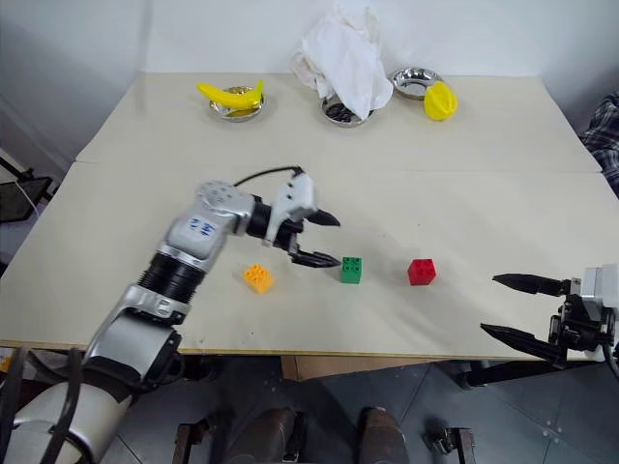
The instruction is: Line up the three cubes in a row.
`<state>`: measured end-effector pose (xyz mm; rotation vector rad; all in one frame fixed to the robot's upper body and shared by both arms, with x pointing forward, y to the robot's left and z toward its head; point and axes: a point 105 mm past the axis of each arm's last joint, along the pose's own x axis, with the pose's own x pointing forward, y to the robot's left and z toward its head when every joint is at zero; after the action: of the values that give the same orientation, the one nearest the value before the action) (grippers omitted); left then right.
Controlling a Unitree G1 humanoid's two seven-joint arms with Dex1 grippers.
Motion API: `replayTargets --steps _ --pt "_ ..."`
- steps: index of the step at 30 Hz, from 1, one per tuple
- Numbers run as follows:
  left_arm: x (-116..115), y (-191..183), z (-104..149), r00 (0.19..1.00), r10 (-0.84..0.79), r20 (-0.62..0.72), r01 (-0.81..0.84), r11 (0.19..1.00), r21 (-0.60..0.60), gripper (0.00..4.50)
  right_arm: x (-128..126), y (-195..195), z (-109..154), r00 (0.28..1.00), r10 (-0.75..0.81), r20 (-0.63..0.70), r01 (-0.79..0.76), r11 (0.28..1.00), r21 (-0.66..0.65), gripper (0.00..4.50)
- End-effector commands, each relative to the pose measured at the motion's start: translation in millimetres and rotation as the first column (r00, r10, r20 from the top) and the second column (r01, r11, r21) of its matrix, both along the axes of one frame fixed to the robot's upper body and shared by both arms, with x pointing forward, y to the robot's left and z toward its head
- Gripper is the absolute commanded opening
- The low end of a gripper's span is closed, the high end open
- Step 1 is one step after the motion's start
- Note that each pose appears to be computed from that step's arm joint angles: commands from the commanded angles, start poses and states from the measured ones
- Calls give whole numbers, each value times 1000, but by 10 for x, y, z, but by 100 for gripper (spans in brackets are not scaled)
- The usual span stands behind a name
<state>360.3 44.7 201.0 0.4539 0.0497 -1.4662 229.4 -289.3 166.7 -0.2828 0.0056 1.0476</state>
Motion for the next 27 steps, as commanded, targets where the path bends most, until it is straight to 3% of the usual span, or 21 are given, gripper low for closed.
replayTargets --steps 1,4,7,13,17,21,27 --pt "-22 463 243 993 27 113 -12 991 -131 447 -36 113 110 991 86 101 -92 995 49 450" --pt "-94 1208 139 978 183 97 -161 967 -199 447 -9 209 119 979 132 155 -150 983 111 450" --pt "-215 1667 -13 940 332 81 -306 923 -234 447 12 319 55 970 168 174 -193 972 135 450" --pt "-798 2373 -438 813 582 15 -567 798 -206 447 58 490 -73 956 244 165 -266 957 120 450" --pt "-1173 2571 -634 739 672 -50 -667 720 -191 447 139 450 -59 953 248 173 -264 961 80 450" --pt "-1413 2557 -811 713 696 -82 -699 697 -159 447 197 396 -76 955 248 163 -256 966 32 450" --pt "-1413 2250 -799 743 652 -151 -668 712 -215 447 279 336 -39 958 236 162 -242 970 20 450"
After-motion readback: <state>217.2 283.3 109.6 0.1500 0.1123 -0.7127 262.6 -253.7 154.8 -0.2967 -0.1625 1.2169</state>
